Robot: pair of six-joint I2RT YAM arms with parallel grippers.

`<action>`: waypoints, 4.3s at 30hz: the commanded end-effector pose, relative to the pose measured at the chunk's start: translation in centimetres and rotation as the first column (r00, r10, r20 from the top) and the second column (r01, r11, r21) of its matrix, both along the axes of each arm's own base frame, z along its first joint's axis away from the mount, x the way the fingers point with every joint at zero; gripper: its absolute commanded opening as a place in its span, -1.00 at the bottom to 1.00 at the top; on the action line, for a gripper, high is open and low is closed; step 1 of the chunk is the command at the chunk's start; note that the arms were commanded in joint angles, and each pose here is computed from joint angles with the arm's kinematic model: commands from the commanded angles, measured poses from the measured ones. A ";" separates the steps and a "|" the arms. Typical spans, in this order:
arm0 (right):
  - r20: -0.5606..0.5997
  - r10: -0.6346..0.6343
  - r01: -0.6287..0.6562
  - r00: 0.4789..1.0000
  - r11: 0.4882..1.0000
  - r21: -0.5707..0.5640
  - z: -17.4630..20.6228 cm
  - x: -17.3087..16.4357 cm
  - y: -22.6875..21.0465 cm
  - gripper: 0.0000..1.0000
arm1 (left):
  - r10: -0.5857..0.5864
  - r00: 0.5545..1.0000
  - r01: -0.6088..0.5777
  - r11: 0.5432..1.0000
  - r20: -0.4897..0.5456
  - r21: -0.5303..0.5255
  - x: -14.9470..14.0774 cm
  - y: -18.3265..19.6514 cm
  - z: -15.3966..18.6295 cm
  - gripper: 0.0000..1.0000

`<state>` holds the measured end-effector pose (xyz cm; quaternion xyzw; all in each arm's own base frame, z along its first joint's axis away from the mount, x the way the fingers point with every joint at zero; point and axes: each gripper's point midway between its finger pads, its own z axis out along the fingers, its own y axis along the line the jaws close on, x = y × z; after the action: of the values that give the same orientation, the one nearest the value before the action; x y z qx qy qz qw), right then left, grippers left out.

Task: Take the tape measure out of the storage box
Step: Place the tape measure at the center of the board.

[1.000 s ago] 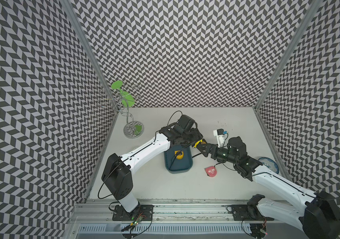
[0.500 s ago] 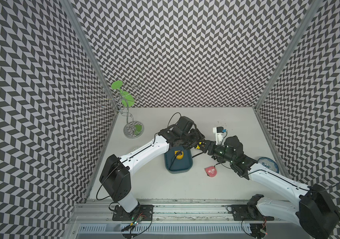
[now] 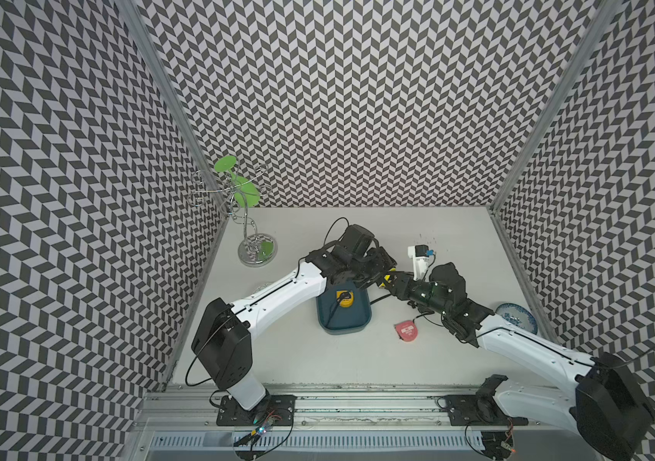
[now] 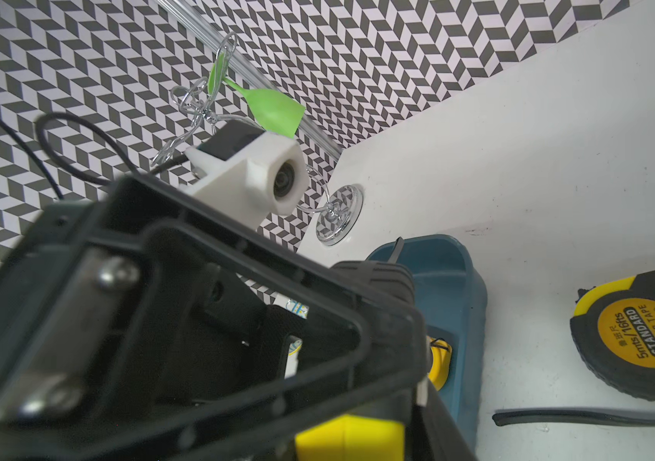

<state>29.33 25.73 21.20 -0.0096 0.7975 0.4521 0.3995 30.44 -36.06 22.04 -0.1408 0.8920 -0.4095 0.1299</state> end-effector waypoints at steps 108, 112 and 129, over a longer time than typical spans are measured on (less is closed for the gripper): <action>-0.668 -0.474 0.523 0.574 0.839 -0.146 -18.1 -11.1 -17.2 0.59 | -0.008 0.984 -0.011 0.994 0.178 0.107 0.5 8.9 1.4 1.00; -0.671 -0.486 0.484 0.560 0.849 -0.211 -17.5 -11.8 -17.5 0.77 | -0.006 0.984 -0.014 0.993 0.177 0.113 0.5 9.0 1.1 1.00; -0.580 -0.413 0.312 0.702 0.911 -0.271 -9.4 -8.8 -16.1 0.91 | -0.298 0.955 0.236 0.760 0.002 0.606 1.4 11.4 -8.6 1.00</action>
<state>19.72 9.48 10.44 0.2976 0.8965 0.2803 0.1711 31.82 -26.20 13.93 0.0103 0.9692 -0.1962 0.1487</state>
